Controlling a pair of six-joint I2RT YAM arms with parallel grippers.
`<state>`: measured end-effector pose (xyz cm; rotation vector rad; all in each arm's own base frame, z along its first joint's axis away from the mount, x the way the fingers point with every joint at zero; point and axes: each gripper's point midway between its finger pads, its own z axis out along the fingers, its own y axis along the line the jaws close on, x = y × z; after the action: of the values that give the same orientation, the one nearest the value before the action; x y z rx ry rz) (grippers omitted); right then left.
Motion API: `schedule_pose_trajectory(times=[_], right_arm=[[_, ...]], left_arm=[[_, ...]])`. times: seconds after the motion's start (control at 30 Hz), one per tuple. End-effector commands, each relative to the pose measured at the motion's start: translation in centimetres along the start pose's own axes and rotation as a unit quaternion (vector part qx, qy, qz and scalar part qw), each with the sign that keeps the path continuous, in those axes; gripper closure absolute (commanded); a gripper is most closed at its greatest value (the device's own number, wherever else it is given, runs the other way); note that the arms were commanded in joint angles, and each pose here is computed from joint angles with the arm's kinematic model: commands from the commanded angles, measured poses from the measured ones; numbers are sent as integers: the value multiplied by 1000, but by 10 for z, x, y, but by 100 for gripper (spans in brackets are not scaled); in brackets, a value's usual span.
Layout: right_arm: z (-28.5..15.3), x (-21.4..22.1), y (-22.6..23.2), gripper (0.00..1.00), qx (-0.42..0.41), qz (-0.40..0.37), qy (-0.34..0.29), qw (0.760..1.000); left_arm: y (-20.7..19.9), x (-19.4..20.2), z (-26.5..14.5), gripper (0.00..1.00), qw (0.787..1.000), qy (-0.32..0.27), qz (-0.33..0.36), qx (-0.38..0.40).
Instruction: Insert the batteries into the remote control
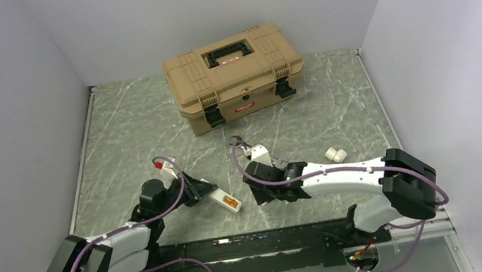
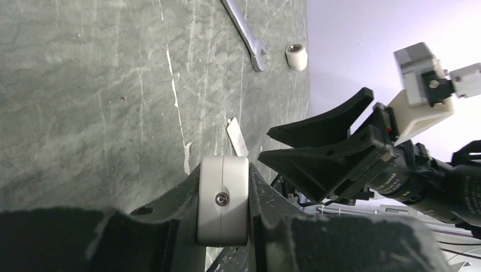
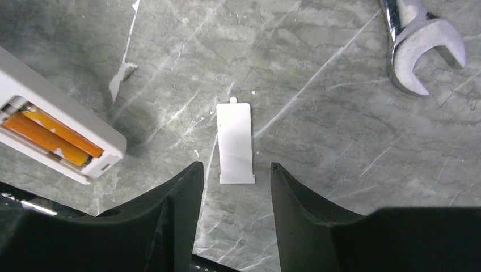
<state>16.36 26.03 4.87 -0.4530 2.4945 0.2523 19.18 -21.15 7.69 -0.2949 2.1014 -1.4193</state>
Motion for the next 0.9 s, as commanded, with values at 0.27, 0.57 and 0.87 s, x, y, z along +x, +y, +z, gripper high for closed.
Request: schedule_pose_trajectory(times=[0.27,0.57,0.87], right_arm=[[18,32,4,49,-11,-12,48,999],[23,43,3,63,2,-25,62,998],[13,40,15,71,-19,-30,52,998]], left_arm=[[-1,5,-6,100,1000,-2,11,11],[0,6,-5,100,1000,0,10,12],[1,6,-6,100,1000,0,9,11]])
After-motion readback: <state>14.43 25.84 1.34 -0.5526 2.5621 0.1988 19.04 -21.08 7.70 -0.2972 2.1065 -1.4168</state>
